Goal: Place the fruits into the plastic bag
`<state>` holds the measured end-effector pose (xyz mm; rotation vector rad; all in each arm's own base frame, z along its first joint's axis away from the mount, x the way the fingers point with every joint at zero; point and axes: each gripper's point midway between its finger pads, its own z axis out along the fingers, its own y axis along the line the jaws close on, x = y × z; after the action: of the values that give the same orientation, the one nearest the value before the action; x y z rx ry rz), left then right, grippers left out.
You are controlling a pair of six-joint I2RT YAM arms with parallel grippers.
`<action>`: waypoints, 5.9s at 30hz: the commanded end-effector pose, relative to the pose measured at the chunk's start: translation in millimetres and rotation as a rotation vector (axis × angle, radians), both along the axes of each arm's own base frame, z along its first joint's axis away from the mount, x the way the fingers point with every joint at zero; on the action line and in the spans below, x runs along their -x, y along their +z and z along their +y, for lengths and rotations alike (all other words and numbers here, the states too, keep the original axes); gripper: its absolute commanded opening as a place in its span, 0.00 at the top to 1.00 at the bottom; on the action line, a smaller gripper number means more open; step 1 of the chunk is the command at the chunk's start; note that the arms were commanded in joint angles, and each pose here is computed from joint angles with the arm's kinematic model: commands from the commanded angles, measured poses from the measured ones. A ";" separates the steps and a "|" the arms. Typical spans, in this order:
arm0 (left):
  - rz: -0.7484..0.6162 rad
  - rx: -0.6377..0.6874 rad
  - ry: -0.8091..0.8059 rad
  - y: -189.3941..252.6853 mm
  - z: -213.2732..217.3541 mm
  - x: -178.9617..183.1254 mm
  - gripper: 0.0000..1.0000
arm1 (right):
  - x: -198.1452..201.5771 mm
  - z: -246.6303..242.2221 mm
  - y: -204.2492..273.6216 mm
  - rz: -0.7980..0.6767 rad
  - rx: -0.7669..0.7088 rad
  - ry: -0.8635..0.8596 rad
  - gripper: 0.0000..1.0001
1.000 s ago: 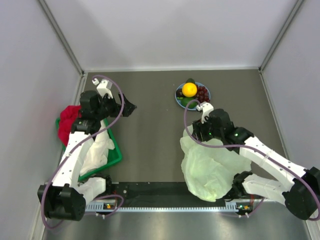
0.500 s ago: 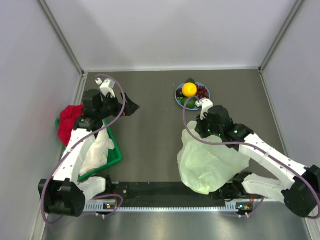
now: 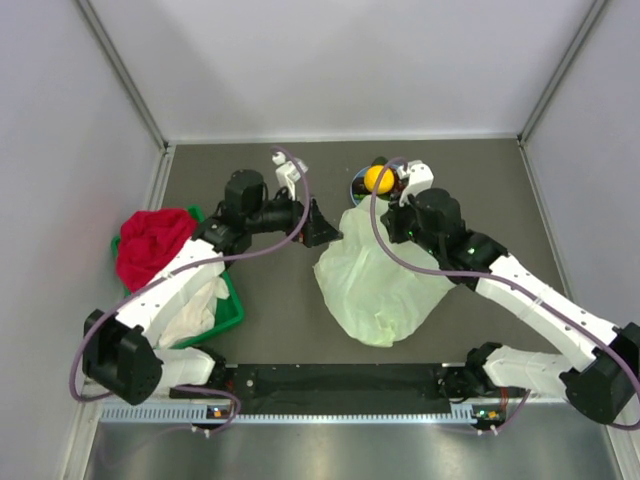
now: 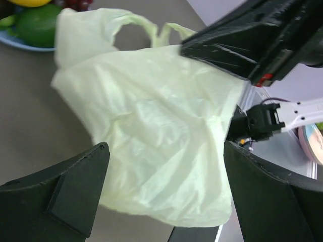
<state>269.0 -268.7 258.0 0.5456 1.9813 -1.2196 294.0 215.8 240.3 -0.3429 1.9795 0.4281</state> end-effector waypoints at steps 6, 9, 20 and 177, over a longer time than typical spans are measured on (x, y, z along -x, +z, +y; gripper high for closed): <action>-0.064 -0.046 -0.196 -8.6 -68.0 17.1 0.01 | -19.1 22.2 2.8 -0.018 -0.125 -0.066 1.00; -0.066 -0.104 -0.194 -32.9 -75.8 21.0 0.01 | -17.8 23.6 -13.2 0.013 -0.141 -0.078 1.00; 0.018 -0.244 -0.221 -88.6 -90.1 37.8 0.08 | -7.7 26.8 -63.7 0.131 -0.161 -0.092 0.98; -0.360 0.204 -0.382 118.7 -17.3 58.5 1.00 | 49.9 62.0 25.5 0.120 -0.410 0.276 0.40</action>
<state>236.7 -296.7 358.3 0.8612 1.6410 -1.3736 254.3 261.5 277.3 -0.3049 1.8670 0.9092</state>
